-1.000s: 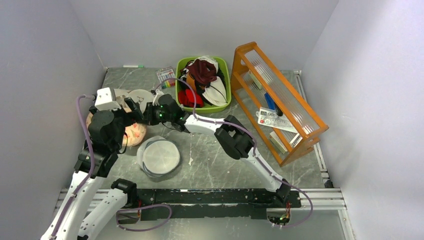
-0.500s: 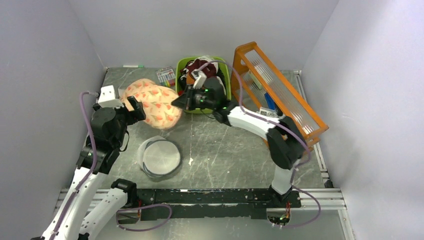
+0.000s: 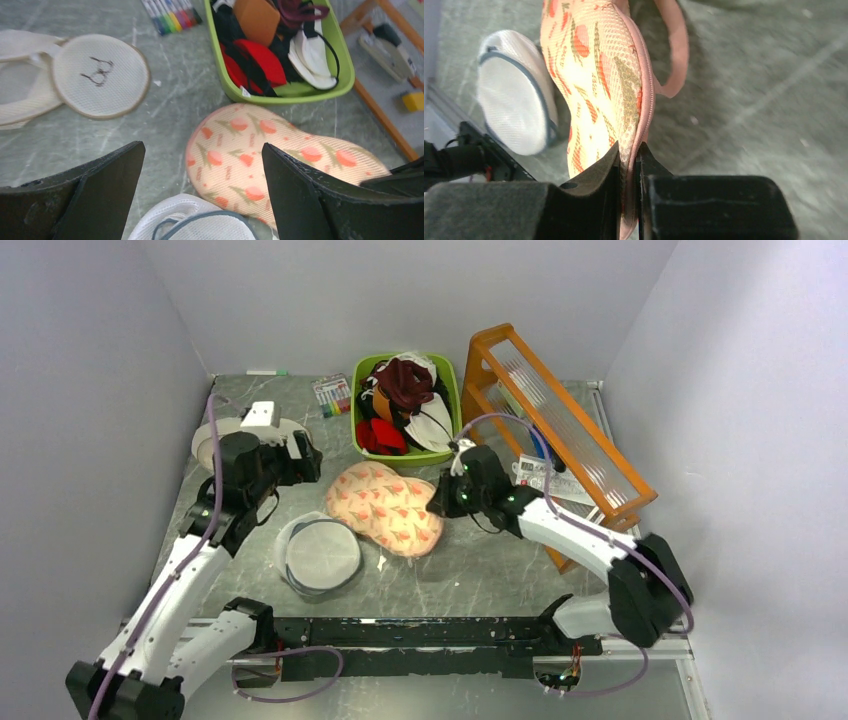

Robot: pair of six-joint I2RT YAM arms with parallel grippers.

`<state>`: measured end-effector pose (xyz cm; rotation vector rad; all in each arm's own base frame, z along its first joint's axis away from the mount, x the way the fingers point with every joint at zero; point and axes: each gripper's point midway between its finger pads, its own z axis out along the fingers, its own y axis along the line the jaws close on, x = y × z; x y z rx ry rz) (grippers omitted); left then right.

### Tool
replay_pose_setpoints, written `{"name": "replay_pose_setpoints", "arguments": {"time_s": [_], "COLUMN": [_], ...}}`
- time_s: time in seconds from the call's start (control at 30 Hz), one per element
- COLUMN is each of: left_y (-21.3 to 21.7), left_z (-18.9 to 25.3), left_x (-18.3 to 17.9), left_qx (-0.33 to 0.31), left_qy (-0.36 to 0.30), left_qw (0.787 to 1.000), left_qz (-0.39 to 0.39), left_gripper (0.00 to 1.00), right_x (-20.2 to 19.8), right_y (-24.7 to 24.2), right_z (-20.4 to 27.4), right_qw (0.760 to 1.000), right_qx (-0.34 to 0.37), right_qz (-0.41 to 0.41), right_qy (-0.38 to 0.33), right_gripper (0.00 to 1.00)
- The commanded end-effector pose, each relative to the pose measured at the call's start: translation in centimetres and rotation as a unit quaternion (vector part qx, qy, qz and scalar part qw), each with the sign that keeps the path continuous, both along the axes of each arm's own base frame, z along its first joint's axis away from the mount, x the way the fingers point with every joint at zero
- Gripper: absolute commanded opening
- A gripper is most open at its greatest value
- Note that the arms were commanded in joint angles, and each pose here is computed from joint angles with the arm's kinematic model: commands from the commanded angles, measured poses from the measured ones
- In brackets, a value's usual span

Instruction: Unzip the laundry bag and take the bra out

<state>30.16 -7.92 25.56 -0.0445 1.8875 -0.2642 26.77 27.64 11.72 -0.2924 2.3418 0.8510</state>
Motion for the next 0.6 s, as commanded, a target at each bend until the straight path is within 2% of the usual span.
{"name": "replay_pose_setpoints", "arguments": {"time_s": [0.0, 0.13, 0.23, 0.27, 0.4, 0.57], "left_y": [-3.4, -6.2, -9.2, -10.2, -13.7, -15.9], "left_z": [-1.0, -3.3, -6.1, -7.6, -10.2, -11.9], "left_x": [0.7, 0.6, -0.7, -1.4, -3.8, -7.0], "left_qx": [-0.022, -0.076, -0.135, -0.143, -0.136, -0.172], "left_qy": [0.030, 0.098, 0.162, 0.190, 0.232, 0.273], "left_qw": [0.995, 0.984, 0.966, 0.959, 0.950, 0.930], "left_qz": [-0.088, -0.128, -0.151, -0.151, -0.158, -0.175], "left_gripper": [0.99, 0.99, 0.99, 0.99, 0.99, 0.99], "right_x": [-1.0, -2.8, -4.1, -4.4, -4.7, -3.0], "right_y": [-4.8, -6.7, -6.8, -6.6, -5.1, -5.5], "right_z": [0.4, -0.1, -1.0, -1.3, -2.4, -3.8], "right_qw": [0.996, 0.994, 0.995, 0.996, 0.998, 0.995], "right_qx": [-0.058, -0.074, -0.066, -0.059, -0.037, -0.074], "right_qz": [-0.065, -0.080, -0.071, -0.067, -0.037, -0.060], "right_qy": [-0.025, -0.004, 0.013, 0.018, 0.035, 0.029], "right_gripper": [0.04, 0.06, 0.07, 0.07, 0.08, 0.09]}}
